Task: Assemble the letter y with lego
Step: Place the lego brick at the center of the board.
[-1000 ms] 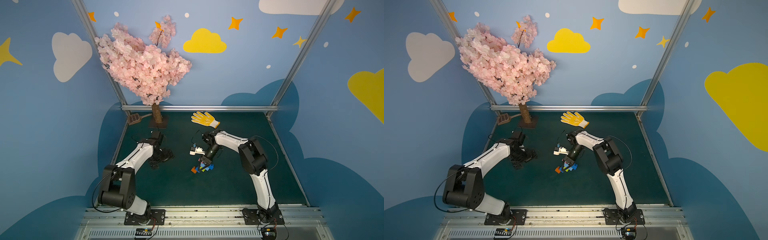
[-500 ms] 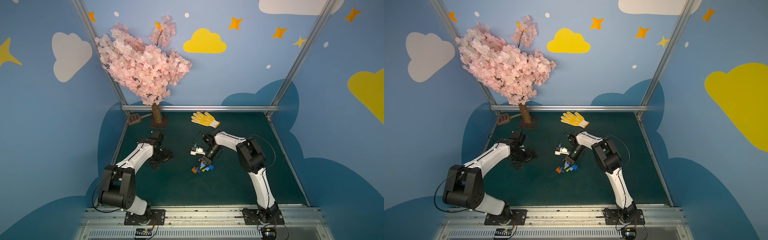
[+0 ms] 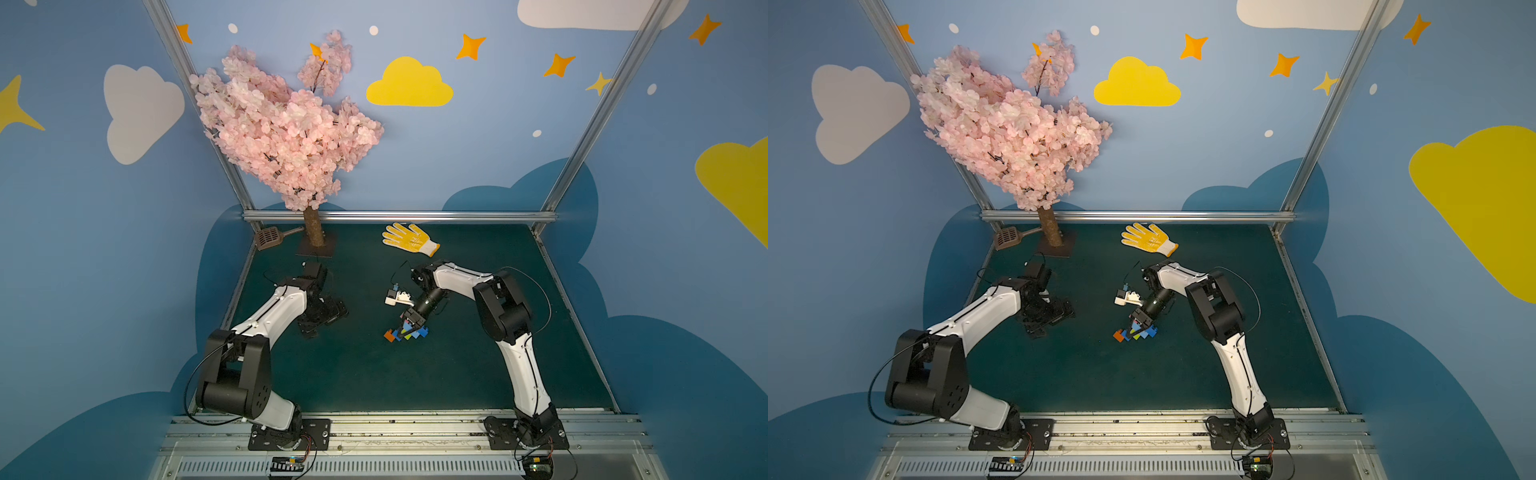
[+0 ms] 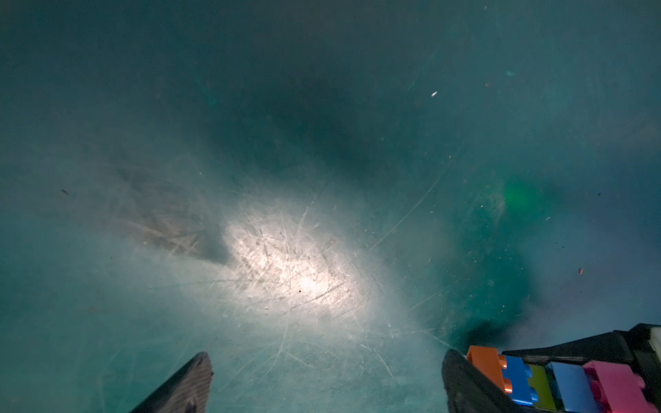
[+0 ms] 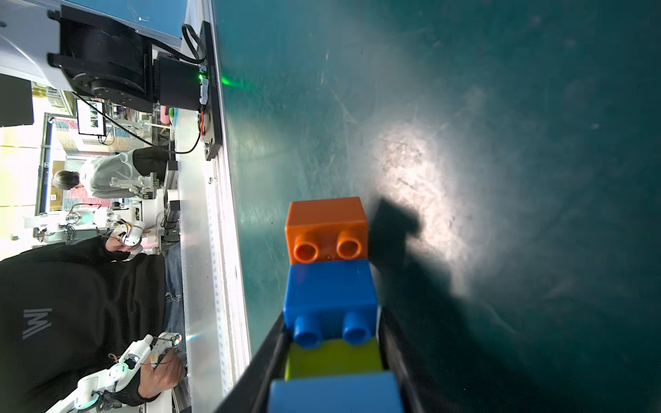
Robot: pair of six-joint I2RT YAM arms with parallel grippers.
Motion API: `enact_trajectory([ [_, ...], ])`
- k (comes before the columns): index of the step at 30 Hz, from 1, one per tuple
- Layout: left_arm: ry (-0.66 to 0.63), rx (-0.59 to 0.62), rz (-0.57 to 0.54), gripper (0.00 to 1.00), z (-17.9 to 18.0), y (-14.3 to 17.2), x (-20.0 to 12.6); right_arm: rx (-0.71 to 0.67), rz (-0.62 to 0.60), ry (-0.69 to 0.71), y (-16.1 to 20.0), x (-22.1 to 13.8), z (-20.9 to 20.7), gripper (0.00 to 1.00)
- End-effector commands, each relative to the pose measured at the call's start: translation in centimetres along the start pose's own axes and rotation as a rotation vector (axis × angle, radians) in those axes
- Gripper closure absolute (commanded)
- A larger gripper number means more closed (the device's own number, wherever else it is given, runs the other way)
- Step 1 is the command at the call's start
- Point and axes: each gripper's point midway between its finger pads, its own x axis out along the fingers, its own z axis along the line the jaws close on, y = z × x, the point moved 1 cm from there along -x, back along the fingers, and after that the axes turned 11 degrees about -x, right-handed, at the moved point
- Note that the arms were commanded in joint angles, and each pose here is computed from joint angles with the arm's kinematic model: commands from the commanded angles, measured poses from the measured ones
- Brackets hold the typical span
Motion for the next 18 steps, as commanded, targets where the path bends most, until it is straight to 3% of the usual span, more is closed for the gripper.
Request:
enact_trajectory([
  [1, -0.015, 0.010, 0.004, 0.00, 0.2, 0.1, -0.2, 0.030, -0.003, -0.025, 0.7, 0.6, -0.4, 0.58],
  [3, -0.016, 0.010, 0.008, 0.00, 0.2, 0.2, -0.1, 0.033, -0.005, -0.025, 0.8, 0.6, -0.5, 0.50],
  [12, -0.020, 0.012, 0.007, 0.00, 0.4, 0.2, -0.1, 0.055, -0.002, 0.010, 1.3, 0.6, -1.6, 0.44],
  [18, -0.020, 0.012, 0.008, 0.00, 0.4, 0.3, 0.0, 0.100, 0.032, 0.122, 1.9, 0.0, -3.6, 0.34],
])
